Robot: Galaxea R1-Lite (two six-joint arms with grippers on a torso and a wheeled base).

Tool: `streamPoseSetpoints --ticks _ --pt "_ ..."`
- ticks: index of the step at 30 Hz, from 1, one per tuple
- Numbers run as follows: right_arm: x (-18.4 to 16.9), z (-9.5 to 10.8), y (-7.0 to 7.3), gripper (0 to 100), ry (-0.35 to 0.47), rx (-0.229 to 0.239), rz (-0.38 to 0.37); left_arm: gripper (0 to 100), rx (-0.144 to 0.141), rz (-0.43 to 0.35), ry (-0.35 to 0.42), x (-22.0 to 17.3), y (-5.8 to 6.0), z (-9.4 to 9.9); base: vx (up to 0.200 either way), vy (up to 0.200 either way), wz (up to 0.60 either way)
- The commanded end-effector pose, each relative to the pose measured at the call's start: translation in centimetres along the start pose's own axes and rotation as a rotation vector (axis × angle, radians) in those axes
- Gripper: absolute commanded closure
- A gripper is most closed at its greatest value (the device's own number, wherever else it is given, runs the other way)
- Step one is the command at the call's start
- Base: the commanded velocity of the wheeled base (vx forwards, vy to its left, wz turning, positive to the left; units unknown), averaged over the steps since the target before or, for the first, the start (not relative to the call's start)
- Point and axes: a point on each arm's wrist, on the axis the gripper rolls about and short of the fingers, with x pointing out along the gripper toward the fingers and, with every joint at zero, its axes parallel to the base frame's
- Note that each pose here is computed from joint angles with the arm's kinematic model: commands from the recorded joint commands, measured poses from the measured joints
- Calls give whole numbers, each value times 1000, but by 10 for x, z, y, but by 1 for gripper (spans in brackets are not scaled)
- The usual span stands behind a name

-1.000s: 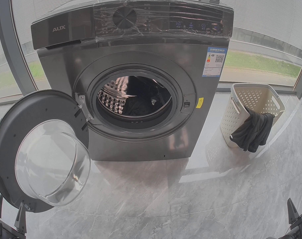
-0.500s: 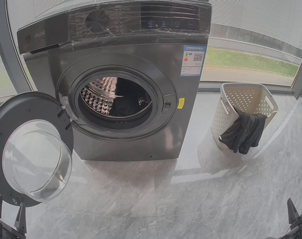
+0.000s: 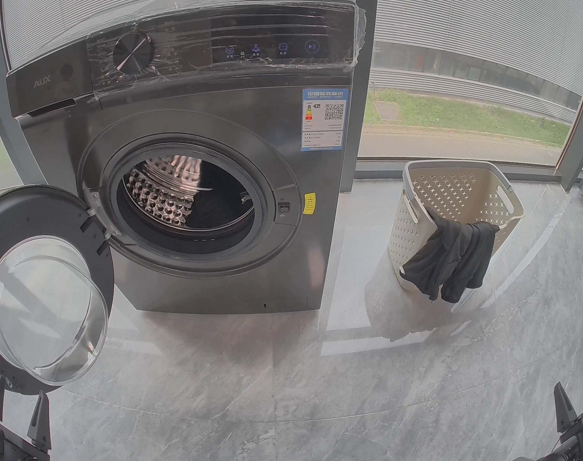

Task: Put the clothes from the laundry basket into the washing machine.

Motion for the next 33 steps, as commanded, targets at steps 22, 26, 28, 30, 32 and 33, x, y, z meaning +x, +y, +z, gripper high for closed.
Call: streamPoseSetpoints --ticks 22,26,28,30,32,33 --pt "0 -5 0 0 2 0 0 0 -4 2 1 0 0 -5 82 -64 0" --pt "0 -5 0 0 2 0 0 0 -6 2 1 0 0 -5 0 -200 0" --pt "0 -5 0 0 2 0 0 0 -6 2 1 0 0 -5 0 -200 0" --pt "0 -5 0 0 2 0 0 0 -7 2 3 0 0 -5 0 -200 0" --pt "0 -5 0 0 2 0 0 0 -7 2 3 0 0 -5 0 -200 0" --pt "0 -5 0 0 2 0 0 0 -7 2 3 0 0 -5 0 -200 0"
